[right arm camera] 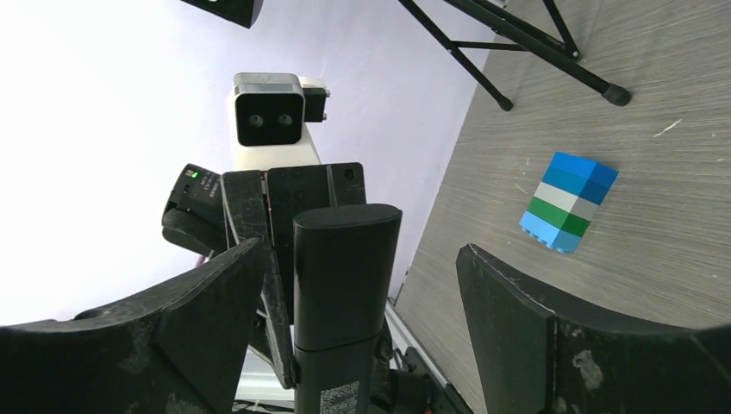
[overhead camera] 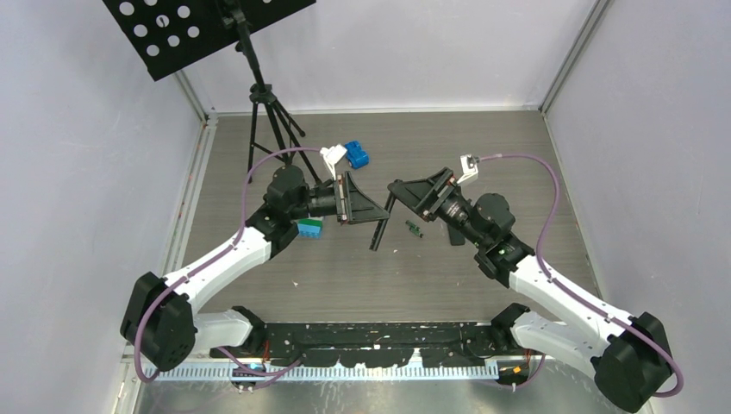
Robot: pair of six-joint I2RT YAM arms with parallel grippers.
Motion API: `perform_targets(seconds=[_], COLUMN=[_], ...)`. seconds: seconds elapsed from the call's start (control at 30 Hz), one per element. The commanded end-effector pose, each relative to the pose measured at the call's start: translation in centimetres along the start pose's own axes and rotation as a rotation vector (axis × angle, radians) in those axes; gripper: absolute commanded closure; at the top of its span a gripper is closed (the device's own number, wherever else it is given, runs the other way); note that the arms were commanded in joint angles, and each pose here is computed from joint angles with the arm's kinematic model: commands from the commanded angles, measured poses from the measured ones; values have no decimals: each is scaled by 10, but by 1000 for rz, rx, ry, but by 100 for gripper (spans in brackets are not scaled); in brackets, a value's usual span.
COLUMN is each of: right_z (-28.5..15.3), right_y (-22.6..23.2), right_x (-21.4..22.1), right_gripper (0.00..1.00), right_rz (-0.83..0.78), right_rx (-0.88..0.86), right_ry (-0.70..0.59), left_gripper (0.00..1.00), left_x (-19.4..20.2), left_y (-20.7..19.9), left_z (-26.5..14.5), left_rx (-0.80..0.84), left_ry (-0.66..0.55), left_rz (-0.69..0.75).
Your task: Load the batteries into the remote control
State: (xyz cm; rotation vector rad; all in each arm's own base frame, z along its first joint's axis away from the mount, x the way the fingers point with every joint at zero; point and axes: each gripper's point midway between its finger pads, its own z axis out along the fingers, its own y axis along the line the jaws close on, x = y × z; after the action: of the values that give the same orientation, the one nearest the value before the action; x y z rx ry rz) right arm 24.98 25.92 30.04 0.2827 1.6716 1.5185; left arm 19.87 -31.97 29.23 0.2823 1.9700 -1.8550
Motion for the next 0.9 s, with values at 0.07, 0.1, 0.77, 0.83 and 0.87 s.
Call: perform_targets(seconds=[0.07, 0.1, 0.77, 0.83, 0.87], right_z=[12, 14, 21, 22, 22], right_y=[34, 33, -75, -84, -90], right_x=[-9, -8, -26, -21, -19], right_gripper=[19, 21, 77, 77, 77], right_rz=[54, 73, 374, 416, 430], right_rx=[-116, -117, 453, 487, 514], right_ry=[-7, -1, -207, -203, -200], left_gripper=[83, 83, 14, 14, 15], left_x=[1, 1, -41, -33, -28], left_y=[-13, -12, 65, 74, 77], left_z=[-1, 0, -9, -3, 1], left_rx=[57, 58, -343, -345, -345], left_ry=[20, 22, -242, -203, -185], left_rz=[29, 27, 345, 394, 417])
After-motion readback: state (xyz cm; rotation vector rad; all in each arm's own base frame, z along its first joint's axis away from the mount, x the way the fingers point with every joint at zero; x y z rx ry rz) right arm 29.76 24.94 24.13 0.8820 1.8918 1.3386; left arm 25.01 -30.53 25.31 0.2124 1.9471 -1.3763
